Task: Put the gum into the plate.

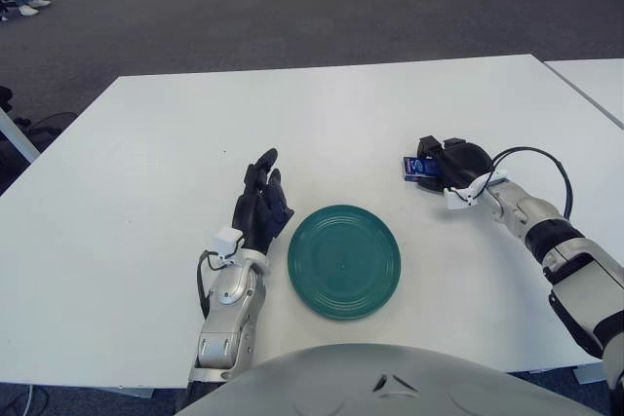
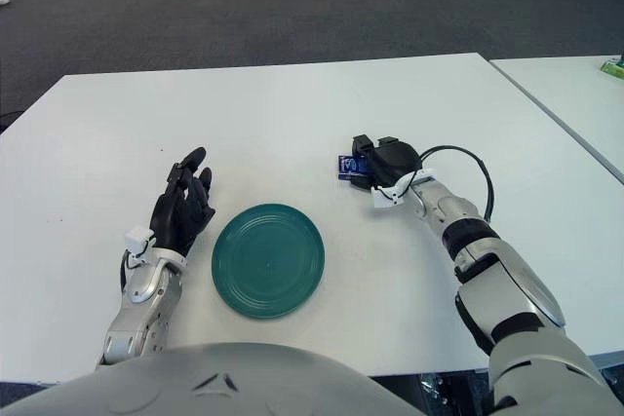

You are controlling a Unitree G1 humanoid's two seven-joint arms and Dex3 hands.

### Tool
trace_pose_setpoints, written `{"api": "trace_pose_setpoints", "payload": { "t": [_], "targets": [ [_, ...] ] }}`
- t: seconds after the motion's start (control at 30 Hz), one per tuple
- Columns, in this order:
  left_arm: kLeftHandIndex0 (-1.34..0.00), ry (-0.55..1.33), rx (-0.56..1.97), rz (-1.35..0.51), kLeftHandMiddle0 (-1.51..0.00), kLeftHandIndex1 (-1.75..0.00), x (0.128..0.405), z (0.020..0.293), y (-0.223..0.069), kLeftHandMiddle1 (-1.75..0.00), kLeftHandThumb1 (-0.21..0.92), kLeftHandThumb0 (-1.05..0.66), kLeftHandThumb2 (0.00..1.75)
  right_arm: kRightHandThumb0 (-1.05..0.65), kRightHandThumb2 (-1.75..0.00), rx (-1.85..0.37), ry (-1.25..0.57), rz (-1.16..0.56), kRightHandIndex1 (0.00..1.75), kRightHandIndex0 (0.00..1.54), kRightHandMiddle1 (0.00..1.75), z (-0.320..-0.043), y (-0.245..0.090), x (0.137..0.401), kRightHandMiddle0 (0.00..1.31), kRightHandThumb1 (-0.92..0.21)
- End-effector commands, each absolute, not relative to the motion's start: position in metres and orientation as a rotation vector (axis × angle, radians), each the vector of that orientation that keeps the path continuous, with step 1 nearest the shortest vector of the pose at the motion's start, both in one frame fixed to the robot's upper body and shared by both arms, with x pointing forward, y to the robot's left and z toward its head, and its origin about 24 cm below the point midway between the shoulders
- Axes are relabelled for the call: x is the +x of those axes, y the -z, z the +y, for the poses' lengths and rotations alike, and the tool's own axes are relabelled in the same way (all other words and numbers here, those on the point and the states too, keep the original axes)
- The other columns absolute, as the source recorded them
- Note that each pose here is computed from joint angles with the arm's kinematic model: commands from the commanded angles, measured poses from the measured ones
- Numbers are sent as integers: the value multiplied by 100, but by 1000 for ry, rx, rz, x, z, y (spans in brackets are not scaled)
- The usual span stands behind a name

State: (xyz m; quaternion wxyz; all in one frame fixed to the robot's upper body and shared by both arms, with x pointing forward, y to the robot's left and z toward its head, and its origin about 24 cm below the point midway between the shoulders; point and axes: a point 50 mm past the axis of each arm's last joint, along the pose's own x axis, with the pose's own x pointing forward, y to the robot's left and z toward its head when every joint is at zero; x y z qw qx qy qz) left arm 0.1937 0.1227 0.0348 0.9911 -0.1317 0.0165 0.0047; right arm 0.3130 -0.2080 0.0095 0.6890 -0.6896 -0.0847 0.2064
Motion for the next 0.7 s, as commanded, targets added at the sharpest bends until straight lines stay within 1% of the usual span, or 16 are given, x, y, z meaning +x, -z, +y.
{"api": "trace_pose_setpoints", "payload": {
  "t": [0.0, 0.13, 0.27, 0.67],
  "targets": [
    [0, -5, -245, 12, -20, -56, 196, 124, -38, 0, 92, -85, 91, -68, -66, -1529, -462, -185, 175, 63, 175, -209, -4, 307, 53, -92],
    [0, -8, -239, 14, -20, -55, 197, 125, -38, 0, 92, -86, 92, -65, -69, -1536, -446, -212, 175, 64, 175, -207, -10, 312, 55, -92],
    [0, -10, -237, 20, -20, -55, 196, 125, -37, 0, 92, -86, 92, -64, -72, -1536, -405, -280, 175, 64, 175, -203, -30, 321, 55, -92],
    [0, -13, -264, 23, -19, -53, 196, 127, -36, 0, 92, -86, 92, -63, -75, -1528, -354, -374, 175, 62, 175, -199, -52, 323, 53, -92]
  ]
}}
